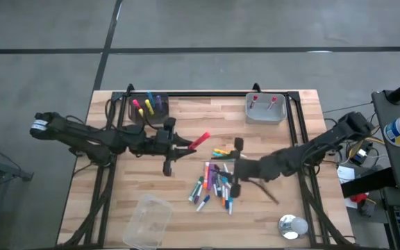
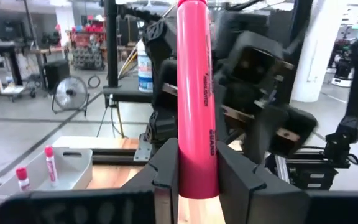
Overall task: Pick & Place Markers
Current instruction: Put the red highlighter pen into the black bin
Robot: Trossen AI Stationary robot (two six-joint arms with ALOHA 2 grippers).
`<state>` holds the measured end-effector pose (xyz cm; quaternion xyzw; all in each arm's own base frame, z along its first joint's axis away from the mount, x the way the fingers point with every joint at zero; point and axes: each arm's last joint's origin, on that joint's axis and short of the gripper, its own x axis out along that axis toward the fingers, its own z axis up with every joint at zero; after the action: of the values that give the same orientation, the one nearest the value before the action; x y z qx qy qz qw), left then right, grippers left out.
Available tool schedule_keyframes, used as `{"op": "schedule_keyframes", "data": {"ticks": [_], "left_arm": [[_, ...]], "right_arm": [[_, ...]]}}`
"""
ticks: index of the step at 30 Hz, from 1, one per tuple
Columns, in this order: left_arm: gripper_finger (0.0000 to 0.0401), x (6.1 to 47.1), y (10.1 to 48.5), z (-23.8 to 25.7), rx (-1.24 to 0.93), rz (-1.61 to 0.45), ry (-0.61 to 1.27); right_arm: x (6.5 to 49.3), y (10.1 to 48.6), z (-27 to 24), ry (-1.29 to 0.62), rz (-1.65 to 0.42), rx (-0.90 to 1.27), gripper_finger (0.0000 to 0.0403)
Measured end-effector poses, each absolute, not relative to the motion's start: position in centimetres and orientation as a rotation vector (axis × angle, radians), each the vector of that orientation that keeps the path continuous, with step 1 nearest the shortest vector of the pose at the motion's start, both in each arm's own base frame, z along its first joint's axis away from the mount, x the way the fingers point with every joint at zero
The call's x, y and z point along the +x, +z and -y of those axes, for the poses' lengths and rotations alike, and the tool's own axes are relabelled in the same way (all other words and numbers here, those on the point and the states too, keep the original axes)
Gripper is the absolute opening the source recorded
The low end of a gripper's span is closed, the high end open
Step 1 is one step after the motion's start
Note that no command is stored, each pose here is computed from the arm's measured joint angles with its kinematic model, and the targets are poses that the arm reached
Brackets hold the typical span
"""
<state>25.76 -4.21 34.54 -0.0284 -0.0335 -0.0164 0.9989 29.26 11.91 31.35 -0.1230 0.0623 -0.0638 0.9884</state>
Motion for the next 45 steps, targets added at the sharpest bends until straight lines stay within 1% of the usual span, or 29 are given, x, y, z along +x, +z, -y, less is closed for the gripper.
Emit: {"op": "schedule_keyframes", "data": {"ticks": [2, 5, 11, 17, 23, 28, 33, 36, 45], "left_arm": [[0.0072, 25.7, 34.1, 4.2, -0.051, 0.090, -0.047], [0.0072, 25.6, 33.7, 4.3, -0.055, 0.131, -0.060], [0.0072, 25.2, 32.6, 4.2, -0.072, 0.246, -0.064], [0.0072, 24.3, 30.7, 4.0, -0.085, 0.344, -0.069], [0.0073, 23.2, 29.1, 3.9, -0.080, 0.426, -0.095], [0.0074, 22.9, 28.4, 3.9, -0.086, 0.427, -0.096], [0.0075, 22.8, 28.1, 3.9, -0.081, 0.420, -0.097], [0.0075, 22.8, 27.9, 3.9, -0.079, 0.414, -0.105], [0.0076, 22.8, 27.8, 4.0, -0.064, 0.406, -0.123]], "right_arm": [[28.8, 31.4, -11.4, -0.145, -0.020, -0.218, 0.0162], [28.4, 31.4, -10.7, -0.161, 0.082, -0.175, 0.0162], [29.3, 30.6, -9.2, -0.071, 0.116, -0.125, 0.0164], [30.2, 32.0, -7.9, -0.028, 0.181, -0.089, 0.0170], [31.4, 32.8, -6.8, 0.016, 0.194, -0.061, 0.0173], [33.3, 32.6, -5.9, -0.007, 0.184, -0.042, 0.0173], [35.5, 32.8, -5.2, 0.056, 0.190, -0.028, 0.0173], [36.8, 33.2, -5.0, 0.059, 0.182, -0.037, 0.0173], [38.5, 33.6, -4.7, 0.058, 0.139, -0.022, 0.0173]]}}
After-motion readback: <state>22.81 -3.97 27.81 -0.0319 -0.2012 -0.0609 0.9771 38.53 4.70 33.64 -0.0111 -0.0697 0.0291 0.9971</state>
